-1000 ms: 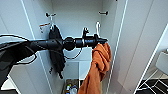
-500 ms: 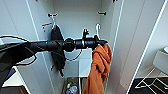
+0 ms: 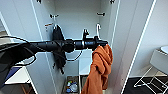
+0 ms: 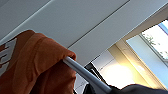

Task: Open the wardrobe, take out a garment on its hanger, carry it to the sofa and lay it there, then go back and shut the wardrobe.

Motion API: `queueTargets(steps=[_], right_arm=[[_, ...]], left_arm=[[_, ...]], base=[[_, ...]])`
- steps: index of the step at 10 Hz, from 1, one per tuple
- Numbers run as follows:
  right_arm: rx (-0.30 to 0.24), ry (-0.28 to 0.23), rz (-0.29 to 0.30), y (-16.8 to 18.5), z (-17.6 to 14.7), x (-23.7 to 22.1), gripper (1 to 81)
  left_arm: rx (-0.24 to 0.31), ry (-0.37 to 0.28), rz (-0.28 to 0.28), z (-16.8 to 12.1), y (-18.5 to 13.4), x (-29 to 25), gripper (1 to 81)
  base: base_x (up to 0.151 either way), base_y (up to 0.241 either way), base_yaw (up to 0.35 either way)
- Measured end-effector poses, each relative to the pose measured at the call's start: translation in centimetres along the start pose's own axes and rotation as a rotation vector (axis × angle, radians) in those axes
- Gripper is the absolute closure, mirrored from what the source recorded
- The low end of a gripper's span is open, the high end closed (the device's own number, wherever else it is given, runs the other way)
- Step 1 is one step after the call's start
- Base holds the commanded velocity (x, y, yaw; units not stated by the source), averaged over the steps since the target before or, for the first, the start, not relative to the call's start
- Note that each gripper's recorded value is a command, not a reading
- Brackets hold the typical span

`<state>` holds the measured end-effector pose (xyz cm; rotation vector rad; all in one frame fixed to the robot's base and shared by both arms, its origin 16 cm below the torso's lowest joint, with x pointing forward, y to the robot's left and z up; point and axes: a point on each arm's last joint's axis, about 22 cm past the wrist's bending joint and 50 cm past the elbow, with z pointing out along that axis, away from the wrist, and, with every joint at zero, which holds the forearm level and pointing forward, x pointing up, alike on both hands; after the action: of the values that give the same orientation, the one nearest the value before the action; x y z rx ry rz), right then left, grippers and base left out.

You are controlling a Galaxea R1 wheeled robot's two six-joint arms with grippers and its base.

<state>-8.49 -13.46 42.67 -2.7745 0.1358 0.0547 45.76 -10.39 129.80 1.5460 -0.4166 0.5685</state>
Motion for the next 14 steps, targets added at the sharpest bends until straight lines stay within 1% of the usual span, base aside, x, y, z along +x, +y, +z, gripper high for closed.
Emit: queueTargets(steps=[2, 5, 7, 9, 11, 13, 14], right_arm=[[0.0, 0.004, -0.001, 0.0, 0.0, 0.3, 1.0], [0.001, 0.009, -0.001, 0.0, 0.0, 0.6, 1.0], [0.001, 0.008, -0.002, 0.0, 0.0, 0.6, 1.0], [0.001, 0.008, -0.002, 0.0, 0.0, 0.6, 1.0], [0.002, 0.009, -0.002, -0.1, 0.0, 0.6, 1.0], [0.003, 0.012, -0.003, -0.1, 0.0, 0.9, 1.0], [0.004, 0.015, -0.005, -0.2, 0.0, 1.2, 1.0]], left_arm=[[0.008, -0.001, -0.015, -0.3, -0.6, -0.3, 81.1], [0.009, 0.0, -0.022, -0.6, -1.0, -0.5, 81.1], [-0.009, -0.006, -0.025, -0.9, -1.0, -1.5, 81.1], [-0.042, 0.012, -0.063, -1.4, -1.6, -2.3, 81.1], [-0.066, 0.032, -0.132, -1.8, -4.1, -4.3, 81.1], [-0.06, 0.033, -0.185, -2.4, -6.8, -6.8, 81.1], [-0.057, 0.033, -0.194, -2.7, -7.2, -7.3, 81.1]], base=[[0.0, 0.0, 0.0], [0.0, 0.0, 0.0], [0.0, 0.0, 0.0], [0.0, 0.0, 0.0], [0.0, 0.0, 0.0], [0.0, 0.0, 0.0], [0.0, 0.0, 0.0]])
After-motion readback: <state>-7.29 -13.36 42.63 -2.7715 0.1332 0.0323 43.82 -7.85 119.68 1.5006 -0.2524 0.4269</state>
